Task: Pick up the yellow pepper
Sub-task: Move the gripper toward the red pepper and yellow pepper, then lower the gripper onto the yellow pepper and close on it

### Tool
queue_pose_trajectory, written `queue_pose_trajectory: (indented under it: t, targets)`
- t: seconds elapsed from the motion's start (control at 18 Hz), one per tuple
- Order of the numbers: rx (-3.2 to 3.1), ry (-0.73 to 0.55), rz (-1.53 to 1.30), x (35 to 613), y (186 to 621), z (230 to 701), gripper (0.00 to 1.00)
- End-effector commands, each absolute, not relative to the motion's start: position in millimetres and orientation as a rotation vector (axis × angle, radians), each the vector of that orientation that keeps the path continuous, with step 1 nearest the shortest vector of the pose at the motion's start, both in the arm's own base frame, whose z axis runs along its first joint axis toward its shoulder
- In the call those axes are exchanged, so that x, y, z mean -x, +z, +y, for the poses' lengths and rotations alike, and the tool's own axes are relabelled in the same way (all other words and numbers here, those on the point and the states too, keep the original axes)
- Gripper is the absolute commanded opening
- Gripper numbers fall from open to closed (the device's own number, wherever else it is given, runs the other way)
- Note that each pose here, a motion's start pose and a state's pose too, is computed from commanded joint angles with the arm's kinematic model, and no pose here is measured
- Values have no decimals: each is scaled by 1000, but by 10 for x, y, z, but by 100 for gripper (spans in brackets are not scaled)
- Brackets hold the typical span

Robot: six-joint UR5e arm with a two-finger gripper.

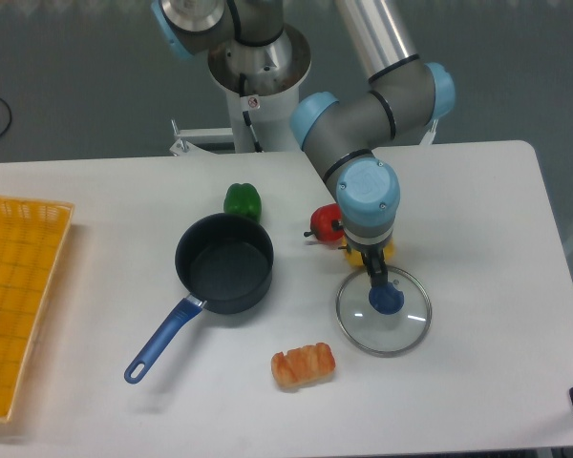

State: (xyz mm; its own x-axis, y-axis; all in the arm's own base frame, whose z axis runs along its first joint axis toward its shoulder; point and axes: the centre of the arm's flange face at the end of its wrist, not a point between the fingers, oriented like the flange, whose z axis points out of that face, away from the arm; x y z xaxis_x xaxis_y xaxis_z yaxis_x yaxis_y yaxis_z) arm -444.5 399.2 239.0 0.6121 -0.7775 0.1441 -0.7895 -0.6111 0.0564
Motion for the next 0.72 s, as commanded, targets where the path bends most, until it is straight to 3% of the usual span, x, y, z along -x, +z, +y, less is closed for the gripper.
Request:
queue_pose_trajectory:
  t: [0.72]
  targets:
    - [-2827,182,-1418,4471,2290,3683,100]
